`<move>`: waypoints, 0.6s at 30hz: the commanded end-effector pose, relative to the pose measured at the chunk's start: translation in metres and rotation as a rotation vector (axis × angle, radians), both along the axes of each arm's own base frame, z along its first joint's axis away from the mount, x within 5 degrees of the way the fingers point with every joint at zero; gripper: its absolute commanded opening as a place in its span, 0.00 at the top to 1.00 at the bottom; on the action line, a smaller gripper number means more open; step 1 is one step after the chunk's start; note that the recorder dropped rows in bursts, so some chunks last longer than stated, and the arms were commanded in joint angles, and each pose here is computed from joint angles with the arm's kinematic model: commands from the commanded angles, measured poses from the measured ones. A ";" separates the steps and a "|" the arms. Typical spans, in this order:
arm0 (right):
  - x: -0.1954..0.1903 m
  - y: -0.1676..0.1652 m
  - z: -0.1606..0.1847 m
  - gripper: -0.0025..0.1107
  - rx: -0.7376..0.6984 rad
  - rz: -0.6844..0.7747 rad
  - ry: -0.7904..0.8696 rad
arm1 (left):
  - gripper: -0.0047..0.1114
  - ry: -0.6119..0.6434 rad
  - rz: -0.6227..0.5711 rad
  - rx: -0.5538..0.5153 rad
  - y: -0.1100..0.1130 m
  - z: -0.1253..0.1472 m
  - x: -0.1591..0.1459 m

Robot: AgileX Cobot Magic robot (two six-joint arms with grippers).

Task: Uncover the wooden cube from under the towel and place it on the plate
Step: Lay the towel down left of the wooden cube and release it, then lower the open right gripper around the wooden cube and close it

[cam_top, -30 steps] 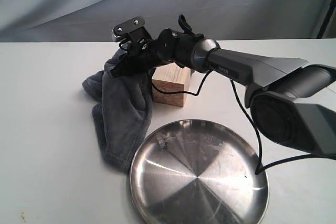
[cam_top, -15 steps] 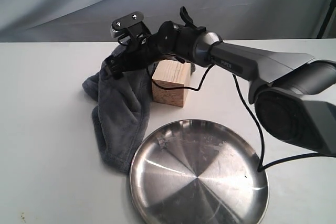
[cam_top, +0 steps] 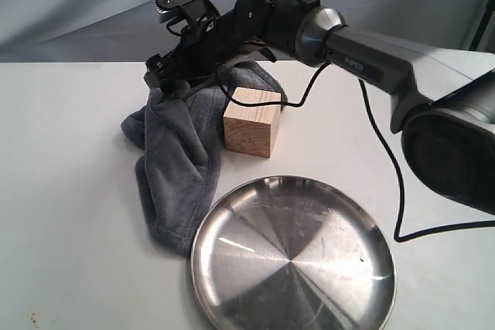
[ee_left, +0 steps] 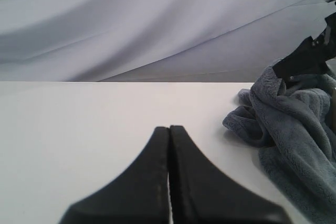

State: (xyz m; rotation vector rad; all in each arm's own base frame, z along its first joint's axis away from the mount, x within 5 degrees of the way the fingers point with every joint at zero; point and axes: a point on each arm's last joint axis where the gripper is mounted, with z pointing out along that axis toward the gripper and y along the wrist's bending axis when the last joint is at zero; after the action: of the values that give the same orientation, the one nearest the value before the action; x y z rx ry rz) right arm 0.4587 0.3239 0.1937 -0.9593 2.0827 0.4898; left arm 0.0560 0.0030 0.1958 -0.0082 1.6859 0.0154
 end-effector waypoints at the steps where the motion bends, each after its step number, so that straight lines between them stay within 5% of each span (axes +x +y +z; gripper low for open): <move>1: -0.005 -0.008 0.022 0.14 -0.064 0.038 -0.010 | 0.96 -0.005 0.002 0.003 0.000 -0.001 0.000; 18: -0.042 -0.042 0.026 0.14 -0.505 0.241 0.263 | 0.96 -0.005 0.002 0.003 0.000 -0.001 0.000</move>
State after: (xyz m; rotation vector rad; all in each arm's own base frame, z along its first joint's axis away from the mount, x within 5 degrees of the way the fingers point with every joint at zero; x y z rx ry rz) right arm 0.4190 0.2932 0.2153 -1.4416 2.3593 0.3009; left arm 0.0560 0.0030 0.1958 -0.0082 1.6859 0.0154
